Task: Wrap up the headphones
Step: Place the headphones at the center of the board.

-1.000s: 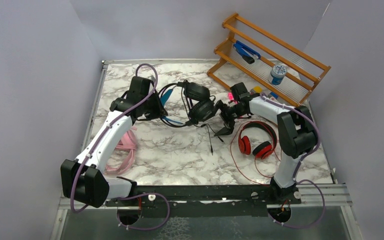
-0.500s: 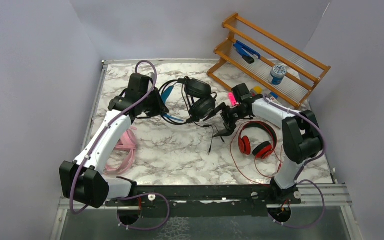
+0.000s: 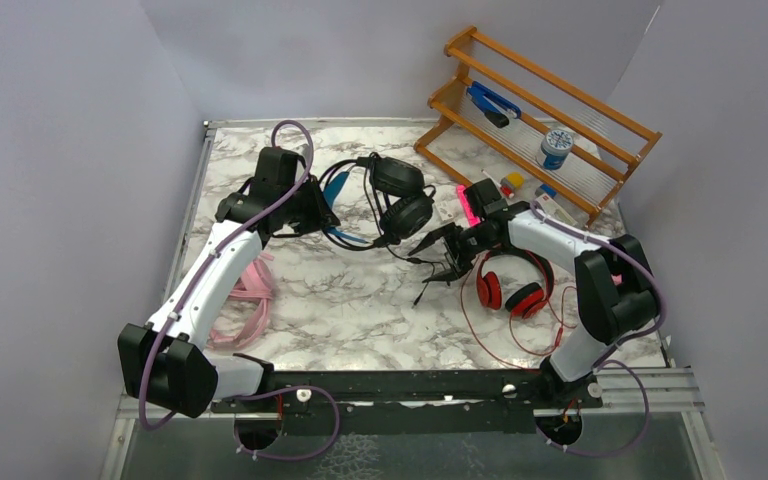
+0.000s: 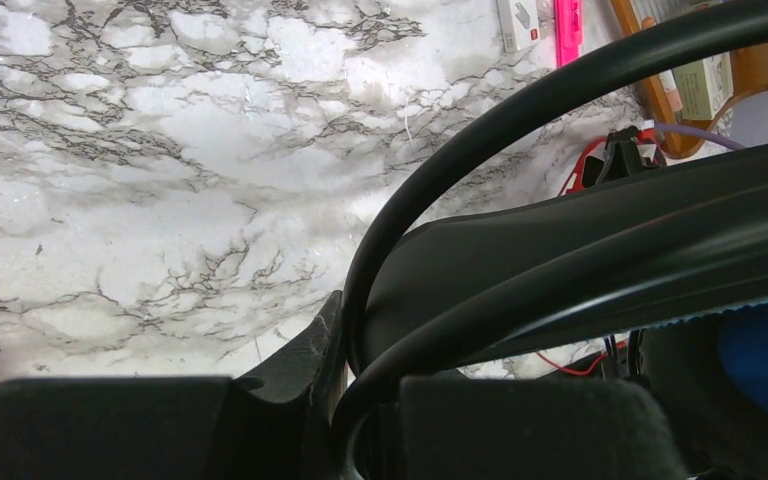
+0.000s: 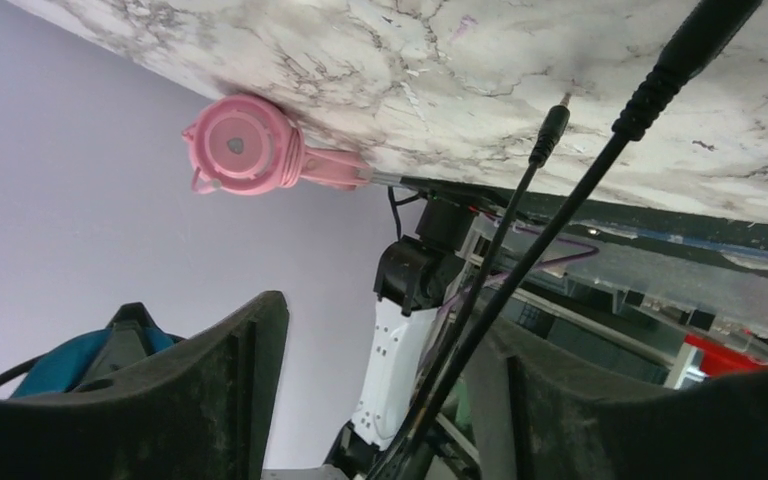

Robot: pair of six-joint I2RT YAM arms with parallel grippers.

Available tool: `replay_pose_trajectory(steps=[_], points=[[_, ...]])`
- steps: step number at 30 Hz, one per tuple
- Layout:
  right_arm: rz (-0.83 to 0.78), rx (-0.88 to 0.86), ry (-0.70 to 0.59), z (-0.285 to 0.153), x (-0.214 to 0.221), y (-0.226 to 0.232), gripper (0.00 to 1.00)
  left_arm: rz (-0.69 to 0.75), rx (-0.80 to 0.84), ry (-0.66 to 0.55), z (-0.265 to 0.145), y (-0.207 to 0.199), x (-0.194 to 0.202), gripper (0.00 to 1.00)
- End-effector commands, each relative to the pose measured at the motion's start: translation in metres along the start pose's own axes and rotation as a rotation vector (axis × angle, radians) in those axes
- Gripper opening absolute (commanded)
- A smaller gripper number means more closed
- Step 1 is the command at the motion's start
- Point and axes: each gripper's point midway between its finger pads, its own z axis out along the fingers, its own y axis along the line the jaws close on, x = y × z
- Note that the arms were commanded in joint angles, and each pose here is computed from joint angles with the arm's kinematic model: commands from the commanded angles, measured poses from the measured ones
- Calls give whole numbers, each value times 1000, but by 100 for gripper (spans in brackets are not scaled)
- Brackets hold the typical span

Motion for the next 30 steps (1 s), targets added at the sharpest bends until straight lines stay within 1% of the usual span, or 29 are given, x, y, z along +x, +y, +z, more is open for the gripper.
replay_pose_trajectory(steps=[1, 3, 4, 5, 6, 8, 9, 12, 14, 17, 19, 21, 23, 24, 27, 30], points=[[25, -31, -10, -1, 4, 7, 60, 40, 137, -86, -28, -36, -22, 0], [1, -61, -28, -1, 1, 14, 46, 61, 157, -70, -29, -37, -18, 0], [-19, -75, -50, -1, -3, 18, 37, 76, 174, -57, -30, -39, -13, 0], [-52, -97, -75, -2, -6, 25, 29, 94, 190, -44, -30, -40, -9, 0], [-90, -119, -92, -2, -9, 32, 24, 115, 210, -33, -32, -41, -5, 0], [-165, -142, -111, 1, -15, 43, 6, 158, 240, -18, -35, -42, 4, 0], [-205, -153, -120, 1, -17, 48, 1, 178, 252, -10, -37, -42, 9, 0], [-347, -223, -92, 6, -17, 65, 0, 216, 255, 18, -40, -36, 22, 0], [-489, -264, -98, 11, -22, 77, 0, 223, 204, 40, -35, -22, 30, 0], [-763, -321, -119, 21, -32, 97, 0, 232, 114, 85, -25, 3, 46, 0], [-940, -398, -182, 22, -39, 112, 0, 231, 65, 125, -17, 18, 59, 0], [-1079, -476, -246, 18, -39, 121, 0, 221, 29, 174, -7, 29, 74, 0], [-1162, -521, -293, 18, -42, 125, 0, 187, -24, 213, 2, 41, 88, 0], [-1184, -533, -287, 21, -43, 125, 0, 170, -61, 224, 6, 49, 92, 0], [-1210, -592, -226, 34, -41, 121, 0, 128, -111, 264, 18, 61, 106, 0], [-1222, -620, -185, 49, -39, 115, 1, 134, -121, 291, 28, 65, 119, 0]])
